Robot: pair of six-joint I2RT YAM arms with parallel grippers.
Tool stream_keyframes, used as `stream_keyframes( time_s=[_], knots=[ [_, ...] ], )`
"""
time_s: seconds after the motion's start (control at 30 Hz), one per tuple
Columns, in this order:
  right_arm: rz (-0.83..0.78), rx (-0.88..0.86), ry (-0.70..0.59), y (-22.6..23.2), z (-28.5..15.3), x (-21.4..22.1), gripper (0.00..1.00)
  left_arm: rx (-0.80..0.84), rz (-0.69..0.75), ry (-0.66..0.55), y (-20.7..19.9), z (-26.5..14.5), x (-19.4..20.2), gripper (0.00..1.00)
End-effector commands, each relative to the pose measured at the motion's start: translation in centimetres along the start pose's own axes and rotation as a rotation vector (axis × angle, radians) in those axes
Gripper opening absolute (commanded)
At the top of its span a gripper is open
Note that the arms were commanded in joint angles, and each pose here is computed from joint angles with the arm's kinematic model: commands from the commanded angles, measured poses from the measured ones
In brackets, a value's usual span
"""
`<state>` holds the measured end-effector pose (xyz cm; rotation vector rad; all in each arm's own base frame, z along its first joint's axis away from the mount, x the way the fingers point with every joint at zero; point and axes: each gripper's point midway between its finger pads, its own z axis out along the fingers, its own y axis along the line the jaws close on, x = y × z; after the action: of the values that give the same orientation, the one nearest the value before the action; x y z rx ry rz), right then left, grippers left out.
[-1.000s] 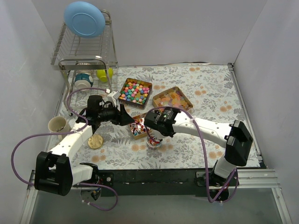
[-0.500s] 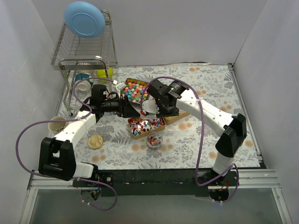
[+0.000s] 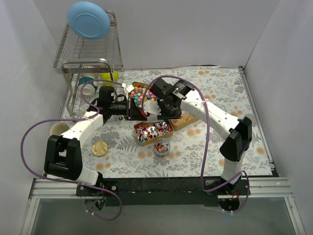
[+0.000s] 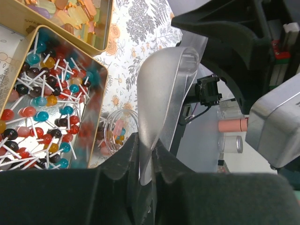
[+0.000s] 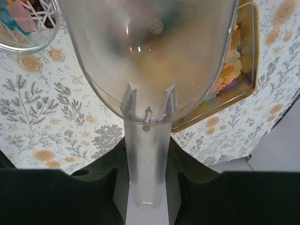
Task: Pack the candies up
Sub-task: Adjust the spatula.
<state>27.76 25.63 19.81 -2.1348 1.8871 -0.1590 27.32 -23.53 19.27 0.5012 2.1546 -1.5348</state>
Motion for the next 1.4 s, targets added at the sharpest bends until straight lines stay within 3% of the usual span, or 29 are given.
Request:
stream_keyframes(
  time_s=[0.0,0.1,0.2,0.3,0.33,0.37,0.43,0.67,0.77,1.07,1.37],
  knots=[
    [0.025,-0.032,-0.086,1.0,-0.1,-1.2,0.01,0.125,0.005,0.027,-2.4,0.0,0.1,0.00],
    [0.027,-0.090,-0.124,2.8,0.1,-1.1,0.01,0.175,-0.008,0.044,-2.8,-0.1,0.8,0.00],
    [0.095,-0.107,-0.228,3.5,-0.4,-0.3,0.25,0.207,-0.022,0.059,-3.1,-0.3,1.5,0.00],
    [0.196,-0.075,-0.376,2.9,-2.2,1.1,0.58,0.223,-0.034,0.066,-3.2,-0.3,2.1,0.00],
    [0.214,-0.027,-0.447,1.7,-2.8,0.8,0.88,0.224,-0.040,0.068,-3.1,-0.3,2.2,0.00],
    [0.248,-0.027,-0.522,1.1,-3.6,1.2,0.98,0.226,-0.046,0.071,-3.1,-0.3,2.3,0.00],
    [0.255,0.010,-0.662,1.0,-5.2,0.7,0.98,0.227,-0.055,0.073,-3.0,-0.2,2.3,0.00],
    [0.204,0.042,-0.871,1.2,-7.4,-1.0,0.93,0.238,-0.058,0.078,-2.6,0.1,1.8,0.00],
    [0.218,0.066,-0.884,0.4,-7.2,-1.3,0.90,0.244,-0.066,0.080,-2.7,0.2,1.6,0.00],
    [0.064,0.092,-0.854,0.4,-5.4,-1.5,0.79,0.250,-0.087,0.087,-2.6,0.2,1.6,0.00],
    [-0.006,0.074,-0.816,2.0,-3.7,-1.7,0.49,0.256,-0.103,0.096,-2.4,0.4,1.5,0.00]
  ],
)
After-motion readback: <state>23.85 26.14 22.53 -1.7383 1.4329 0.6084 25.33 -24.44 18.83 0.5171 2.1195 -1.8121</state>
